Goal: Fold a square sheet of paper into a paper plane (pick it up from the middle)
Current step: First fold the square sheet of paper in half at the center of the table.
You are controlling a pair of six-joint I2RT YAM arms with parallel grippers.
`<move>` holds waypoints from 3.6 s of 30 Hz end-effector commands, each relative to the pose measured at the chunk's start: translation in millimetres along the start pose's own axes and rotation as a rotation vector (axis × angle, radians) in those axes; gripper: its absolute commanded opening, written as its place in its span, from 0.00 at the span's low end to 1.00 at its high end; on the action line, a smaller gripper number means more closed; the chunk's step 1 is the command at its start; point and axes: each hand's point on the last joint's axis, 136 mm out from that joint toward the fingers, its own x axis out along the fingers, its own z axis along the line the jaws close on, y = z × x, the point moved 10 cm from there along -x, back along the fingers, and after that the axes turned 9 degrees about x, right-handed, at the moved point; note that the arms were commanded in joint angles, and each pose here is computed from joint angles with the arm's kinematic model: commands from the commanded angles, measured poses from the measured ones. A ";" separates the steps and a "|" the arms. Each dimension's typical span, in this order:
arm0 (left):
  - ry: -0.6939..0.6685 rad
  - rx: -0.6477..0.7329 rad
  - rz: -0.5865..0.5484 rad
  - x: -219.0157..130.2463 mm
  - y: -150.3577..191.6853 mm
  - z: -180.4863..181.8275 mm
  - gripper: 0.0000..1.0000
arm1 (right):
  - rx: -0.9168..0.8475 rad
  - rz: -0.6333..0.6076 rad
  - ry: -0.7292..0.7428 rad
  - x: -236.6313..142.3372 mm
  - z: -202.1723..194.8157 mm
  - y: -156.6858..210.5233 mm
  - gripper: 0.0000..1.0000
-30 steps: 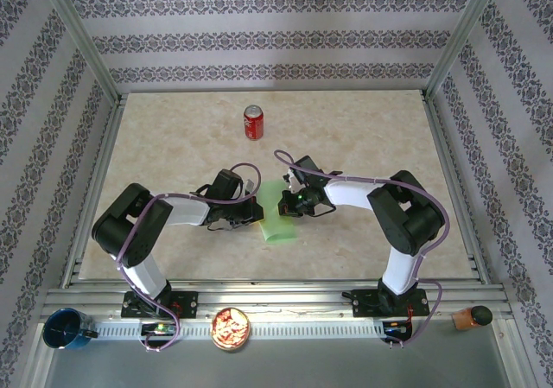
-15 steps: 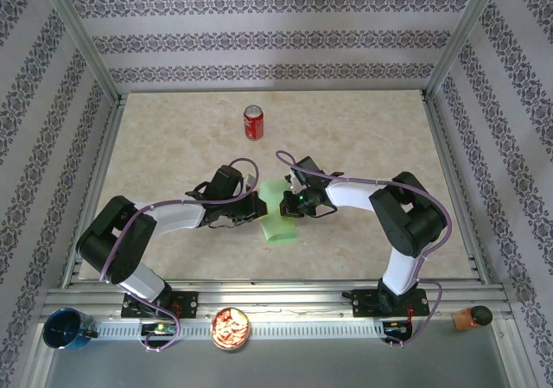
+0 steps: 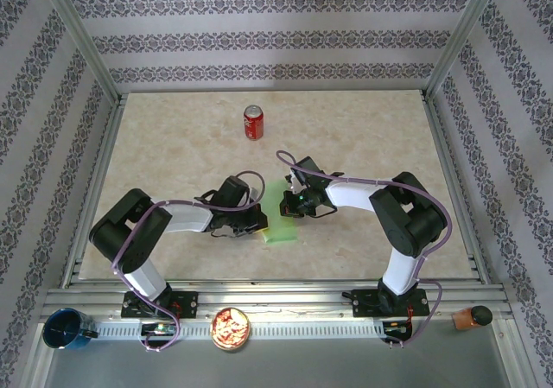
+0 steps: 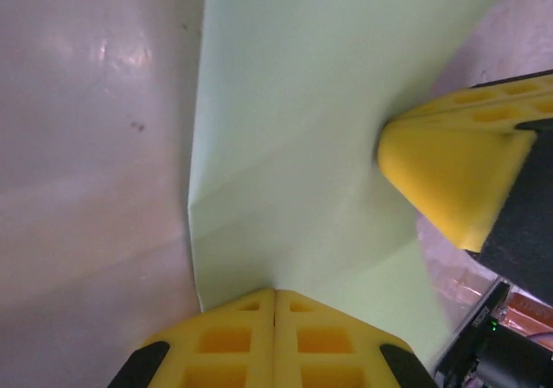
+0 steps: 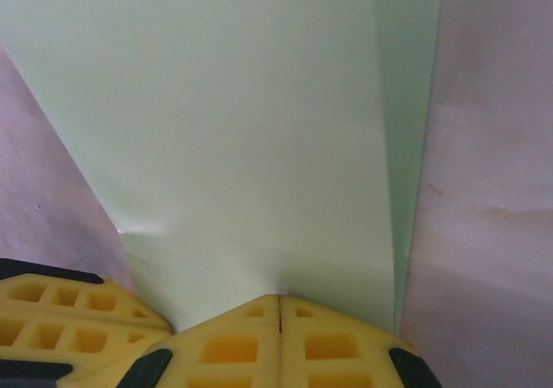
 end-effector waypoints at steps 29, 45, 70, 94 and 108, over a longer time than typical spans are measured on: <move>0.065 -0.026 0.074 3.2 29.1 -9.8 0.00 | 0.081 0.039 0.156 8.8 -31.7 19.1 0.00; 0.070 -0.015 0.078 -25.6 64.8 5.1 0.00 | 0.081 0.041 0.161 10.0 -33.5 21.3 0.00; 0.090 -0.075 0.083 1.6 36.6 14.5 0.00 | 0.080 0.040 0.160 9.0 -33.1 24.5 0.00; 0.054 0.078 -0.084 -46.5 -31.6 -33.3 0.01 | 0.044 0.062 0.157 7.8 -28.6 21.7 0.00; -0.035 0.017 -0.048 0.2 -65.5 3.7 0.00 | 0.048 0.065 0.156 7.4 -30.0 22.8 0.00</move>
